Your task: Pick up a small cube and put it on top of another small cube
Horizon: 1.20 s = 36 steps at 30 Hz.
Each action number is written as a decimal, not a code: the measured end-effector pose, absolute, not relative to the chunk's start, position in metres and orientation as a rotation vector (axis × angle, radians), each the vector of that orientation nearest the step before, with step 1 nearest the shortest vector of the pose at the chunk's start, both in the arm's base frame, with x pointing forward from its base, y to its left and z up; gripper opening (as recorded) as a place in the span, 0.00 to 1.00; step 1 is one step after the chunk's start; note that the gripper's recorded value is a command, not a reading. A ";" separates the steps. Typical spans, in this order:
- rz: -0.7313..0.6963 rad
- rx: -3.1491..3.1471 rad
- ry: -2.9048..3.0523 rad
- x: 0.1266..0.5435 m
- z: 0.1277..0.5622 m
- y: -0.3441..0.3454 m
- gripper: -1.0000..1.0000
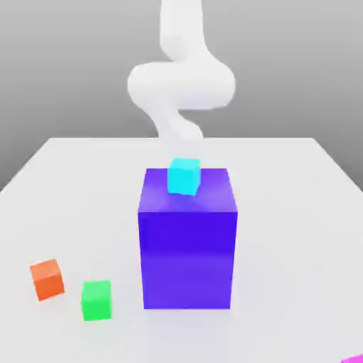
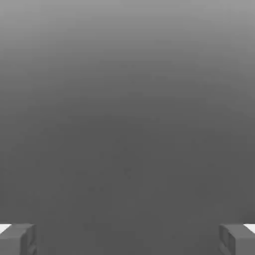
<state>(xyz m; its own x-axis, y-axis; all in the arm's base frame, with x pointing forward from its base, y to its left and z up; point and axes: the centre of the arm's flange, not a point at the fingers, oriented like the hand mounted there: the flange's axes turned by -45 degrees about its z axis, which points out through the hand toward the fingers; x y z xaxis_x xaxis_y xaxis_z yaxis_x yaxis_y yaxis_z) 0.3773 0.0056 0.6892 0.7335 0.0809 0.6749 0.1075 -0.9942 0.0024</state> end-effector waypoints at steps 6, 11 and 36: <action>-0.901 -2.849 -0.574 0.448 0.625 0.034 0.50; -0.740 -2.777 -0.894 0.494 0.563 0.068 0.50; -0.060 -2.003 -2.382 0.543 0.218 0.258 0.50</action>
